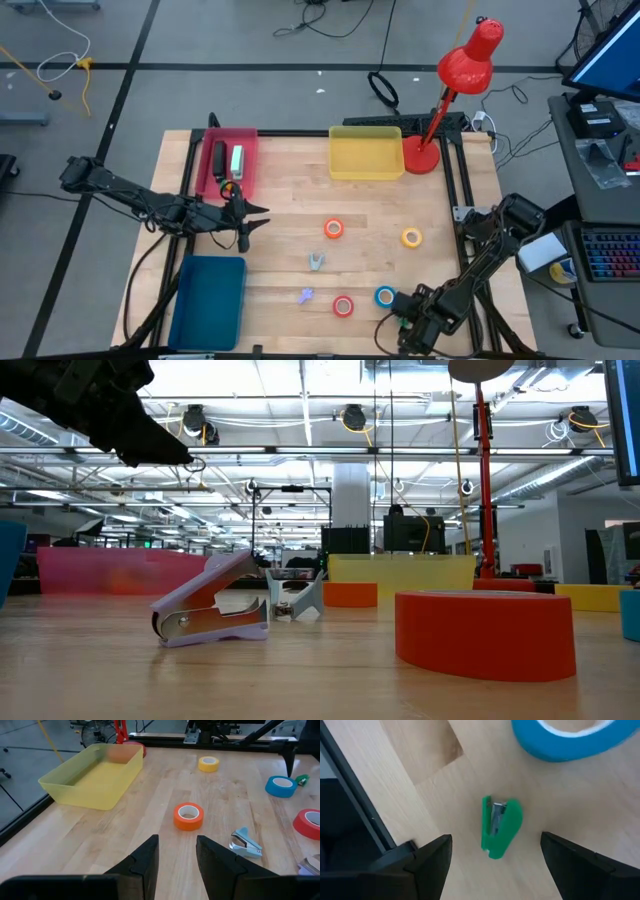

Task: Pick and place Stapler, Stapler remover, tape
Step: Put the green stapler into the pink bin

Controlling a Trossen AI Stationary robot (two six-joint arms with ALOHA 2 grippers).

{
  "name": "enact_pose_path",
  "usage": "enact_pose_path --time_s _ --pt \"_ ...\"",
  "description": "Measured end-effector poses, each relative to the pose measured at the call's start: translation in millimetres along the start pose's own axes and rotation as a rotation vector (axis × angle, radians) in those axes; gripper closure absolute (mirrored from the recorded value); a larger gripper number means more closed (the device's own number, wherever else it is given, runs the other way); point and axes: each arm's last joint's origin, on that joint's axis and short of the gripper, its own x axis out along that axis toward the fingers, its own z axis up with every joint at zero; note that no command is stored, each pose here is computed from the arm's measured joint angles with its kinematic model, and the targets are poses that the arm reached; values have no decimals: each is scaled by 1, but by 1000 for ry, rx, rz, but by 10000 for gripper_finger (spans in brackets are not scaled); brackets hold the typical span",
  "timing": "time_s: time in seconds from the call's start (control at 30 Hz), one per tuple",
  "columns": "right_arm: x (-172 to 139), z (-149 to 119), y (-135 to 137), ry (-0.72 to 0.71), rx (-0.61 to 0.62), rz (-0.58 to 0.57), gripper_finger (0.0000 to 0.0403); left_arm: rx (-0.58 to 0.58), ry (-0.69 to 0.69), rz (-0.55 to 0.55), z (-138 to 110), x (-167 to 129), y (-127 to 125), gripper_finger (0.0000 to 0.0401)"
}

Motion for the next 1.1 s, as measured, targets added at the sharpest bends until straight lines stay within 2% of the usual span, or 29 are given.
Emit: enact_pose_path --time_s 0.37,0.53,0.7,1.1 --pt "10 0 -1 0 -15 -35 111 -1 0 0 0 0 0 270" --pt "11 0 -2 1 -16 -49 129 -1 0 0 0 0 0 270" --pt "11 -1 -3 2 -16 -62 180 -1 0 0 0 0 0 270" --pt "12 -1 -7 8 -16 -100 338 -2 0 0 0 0 0 270"
